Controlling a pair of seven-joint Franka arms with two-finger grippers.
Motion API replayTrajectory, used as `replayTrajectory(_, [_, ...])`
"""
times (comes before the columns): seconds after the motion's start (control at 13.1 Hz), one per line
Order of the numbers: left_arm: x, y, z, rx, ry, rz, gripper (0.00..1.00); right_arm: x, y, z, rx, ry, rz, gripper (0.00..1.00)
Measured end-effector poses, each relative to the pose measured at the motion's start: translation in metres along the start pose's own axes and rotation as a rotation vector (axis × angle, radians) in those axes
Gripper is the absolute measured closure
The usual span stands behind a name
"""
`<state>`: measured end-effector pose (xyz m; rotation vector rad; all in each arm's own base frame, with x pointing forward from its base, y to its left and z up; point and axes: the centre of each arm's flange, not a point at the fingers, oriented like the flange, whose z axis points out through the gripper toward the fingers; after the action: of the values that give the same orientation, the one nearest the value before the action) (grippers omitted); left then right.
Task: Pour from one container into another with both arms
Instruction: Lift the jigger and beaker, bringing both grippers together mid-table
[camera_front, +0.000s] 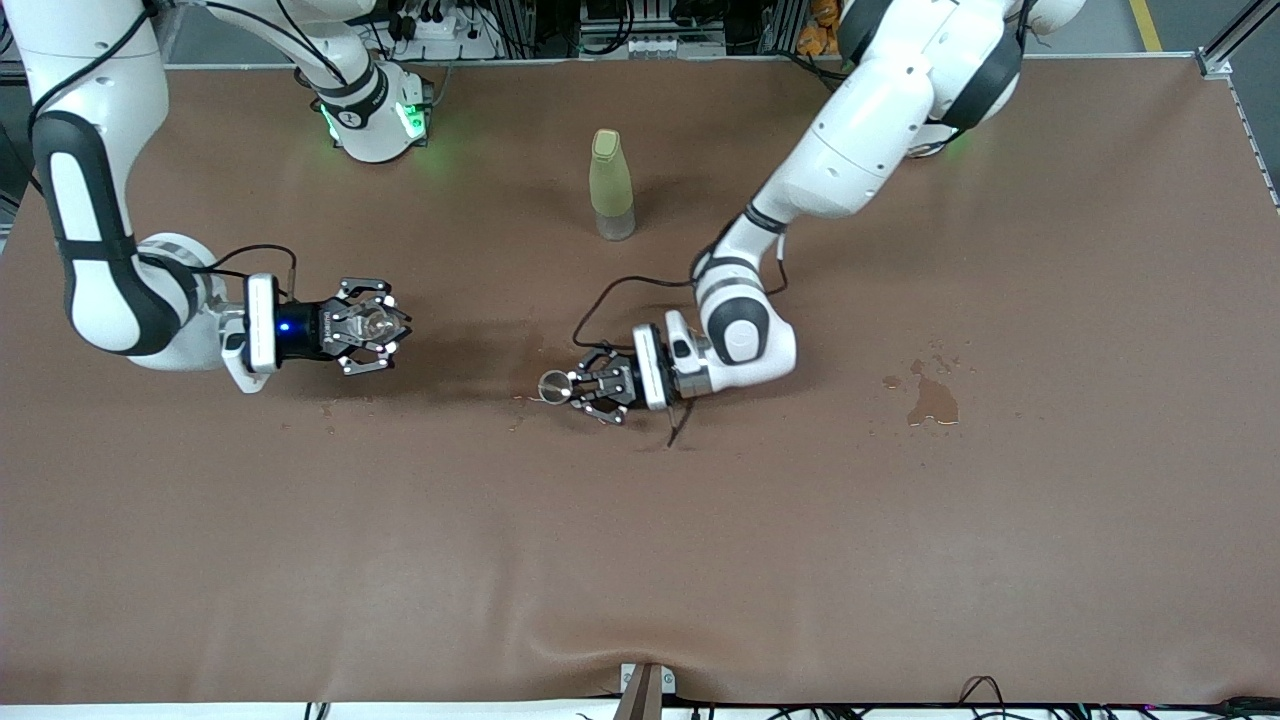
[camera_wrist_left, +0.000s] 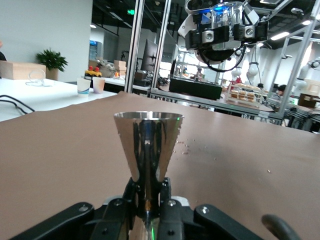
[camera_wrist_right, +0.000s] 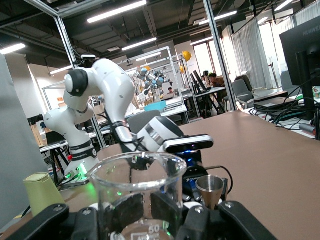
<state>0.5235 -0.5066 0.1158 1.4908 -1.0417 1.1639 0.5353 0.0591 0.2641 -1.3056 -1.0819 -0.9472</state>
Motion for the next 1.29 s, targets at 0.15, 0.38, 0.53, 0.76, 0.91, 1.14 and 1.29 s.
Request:
replayTrajectory(0.15, [-0.002,0.016,0.011,0.015,0.011,0.002,0.79,0.002,0.001,0.017,0.004,0.003,-0.003,0.84])
replayTrajectory(0.38, [-0.004,0.016,0.011,0.03,-0.003,0.0,0.79,0.002,0.003,0.046,0.0,0.009,-0.004,0.84])
replayTrajectory(0.53, [-0.004,0.016,0.01,0.033,-0.008,0.001,0.79,0.003,0.005,0.066,-0.007,0.007,-0.006,0.84])
replayTrajectory(0.76, [-0.004,0.018,0.012,0.032,-0.01,0.002,0.79,0.004,0.006,0.1,-0.028,0.023,-0.005,0.84])
replayTrajectory(0.91, [-0.002,0.018,0.013,0.032,-0.009,0.005,0.79,0.003,0.005,0.121,-0.041,0.025,-0.002,0.84])
replayTrajectory(1.14, [0.005,0.014,0.014,0.036,0.0,0.011,0.79,0.003,0.003,0.148,-0.061,0.043,0.006,0.84])
replayTrajectory(1.29, [0.014,0.009,0.012,0.043,0.01,-0.004,0.79,0.002,0.001,0.165,-0.079,0.06,0.009,0.84])
